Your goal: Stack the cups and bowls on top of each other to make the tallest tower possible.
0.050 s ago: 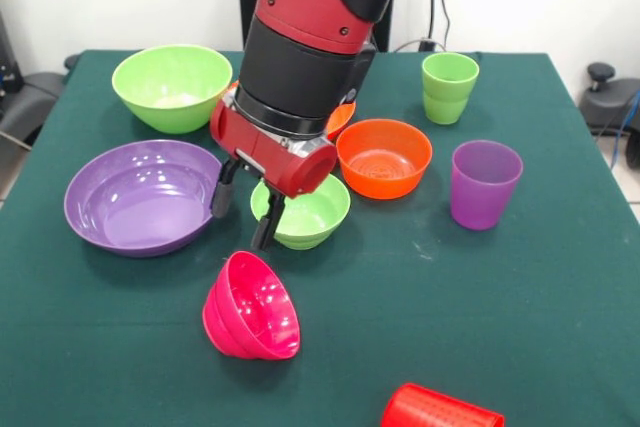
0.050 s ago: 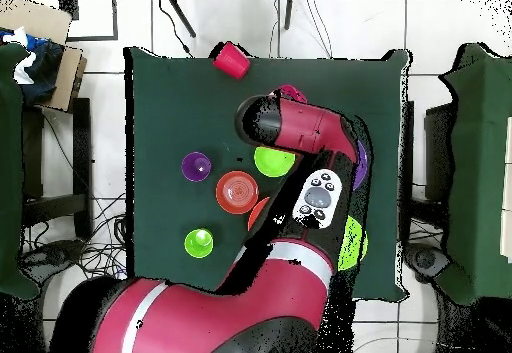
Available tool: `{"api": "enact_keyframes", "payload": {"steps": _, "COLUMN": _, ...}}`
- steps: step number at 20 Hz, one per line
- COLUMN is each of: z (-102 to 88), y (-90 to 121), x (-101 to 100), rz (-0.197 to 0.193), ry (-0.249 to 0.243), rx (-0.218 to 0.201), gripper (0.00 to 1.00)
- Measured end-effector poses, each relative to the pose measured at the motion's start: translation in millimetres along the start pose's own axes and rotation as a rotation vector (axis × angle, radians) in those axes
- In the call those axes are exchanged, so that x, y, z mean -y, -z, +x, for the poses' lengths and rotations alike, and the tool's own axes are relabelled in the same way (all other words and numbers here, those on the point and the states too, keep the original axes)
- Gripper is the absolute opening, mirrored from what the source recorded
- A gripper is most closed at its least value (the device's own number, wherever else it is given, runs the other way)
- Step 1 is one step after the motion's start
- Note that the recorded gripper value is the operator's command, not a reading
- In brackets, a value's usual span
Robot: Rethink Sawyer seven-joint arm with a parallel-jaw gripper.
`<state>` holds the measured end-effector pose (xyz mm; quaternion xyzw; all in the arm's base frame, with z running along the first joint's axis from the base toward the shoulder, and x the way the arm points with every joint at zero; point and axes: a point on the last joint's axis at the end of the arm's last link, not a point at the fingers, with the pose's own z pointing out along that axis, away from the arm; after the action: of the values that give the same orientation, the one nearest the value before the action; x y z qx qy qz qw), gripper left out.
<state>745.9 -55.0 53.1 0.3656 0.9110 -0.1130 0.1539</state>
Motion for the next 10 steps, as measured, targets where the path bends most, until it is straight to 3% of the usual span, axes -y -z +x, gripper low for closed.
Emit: {"api": "enact_keyframes", "payload": {"steps": 10, "z": -0.5, "y": -1.1, "x": 1.4, "rz": 0.001, "ry": -0.002, "rx": -0.001, "gripper": 1.0}}
